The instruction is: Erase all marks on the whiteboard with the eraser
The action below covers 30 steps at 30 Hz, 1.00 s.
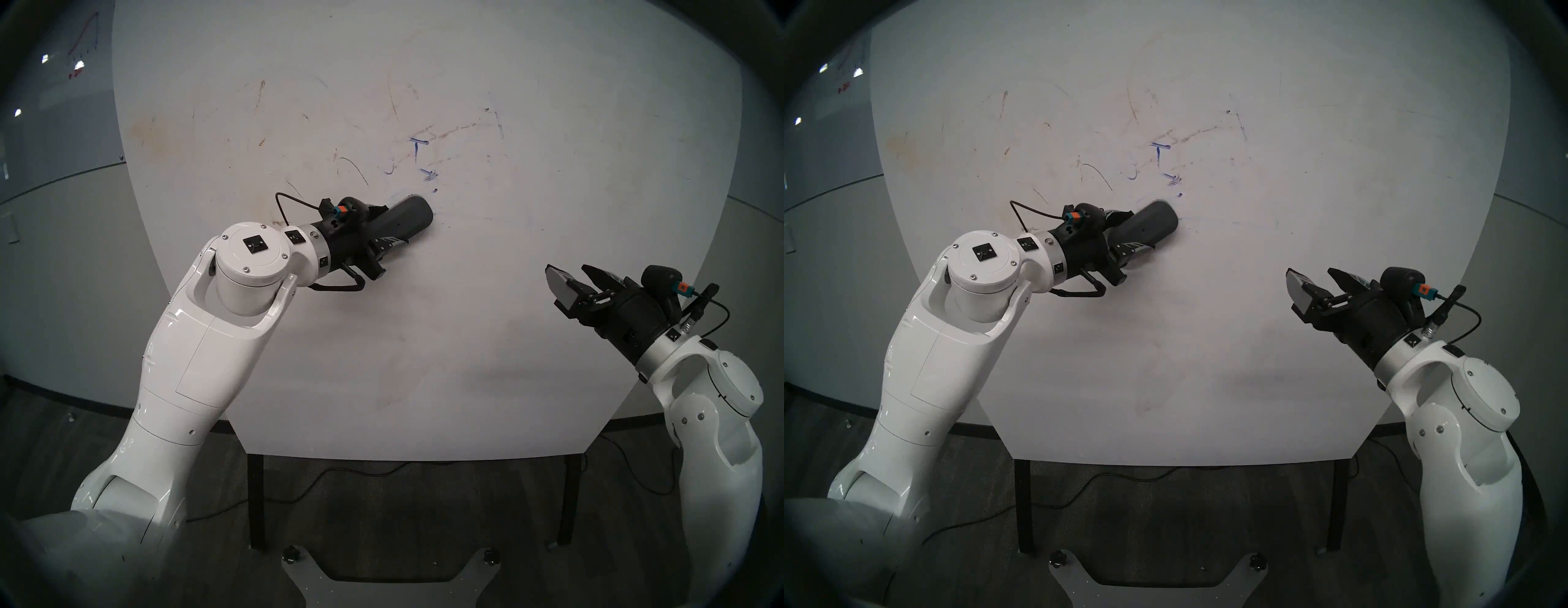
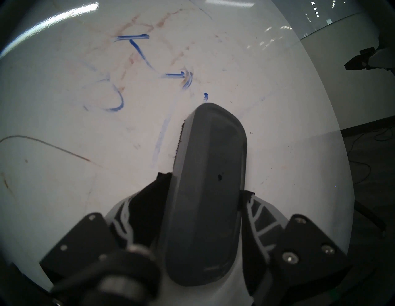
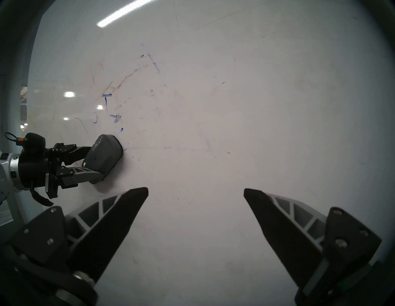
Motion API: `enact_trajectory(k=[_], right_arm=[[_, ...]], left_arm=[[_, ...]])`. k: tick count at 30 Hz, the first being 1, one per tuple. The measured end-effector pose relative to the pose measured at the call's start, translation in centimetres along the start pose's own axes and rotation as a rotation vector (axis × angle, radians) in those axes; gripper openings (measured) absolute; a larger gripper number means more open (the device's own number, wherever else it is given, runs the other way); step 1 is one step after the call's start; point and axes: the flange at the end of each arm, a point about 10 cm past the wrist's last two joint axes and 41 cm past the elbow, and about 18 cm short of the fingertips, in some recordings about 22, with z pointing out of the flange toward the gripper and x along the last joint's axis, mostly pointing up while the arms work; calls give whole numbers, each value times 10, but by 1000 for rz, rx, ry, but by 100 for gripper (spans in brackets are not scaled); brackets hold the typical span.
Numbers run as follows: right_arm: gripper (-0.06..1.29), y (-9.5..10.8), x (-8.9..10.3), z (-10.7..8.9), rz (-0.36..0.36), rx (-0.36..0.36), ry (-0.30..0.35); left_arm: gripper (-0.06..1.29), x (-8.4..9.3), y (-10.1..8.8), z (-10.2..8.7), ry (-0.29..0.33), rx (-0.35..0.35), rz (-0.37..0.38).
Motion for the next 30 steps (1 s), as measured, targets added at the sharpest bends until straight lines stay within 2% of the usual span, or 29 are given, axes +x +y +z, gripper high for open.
enact_trajectory(k=[5,11,14,30], right_arm=[[123,0,0,0,0,0,0],[123,0,0,0,1,0,0],[123,0,0,0,1,0,-1],[123,1,-1,0,1,0,-1]], left_arm=[[62,6,-3,-2,10,-10,-4],[62,21,-11,-7,50,0,8],[56,35,-20,-11,85,26,24],[54,84,-57,-22,198,147,84]])
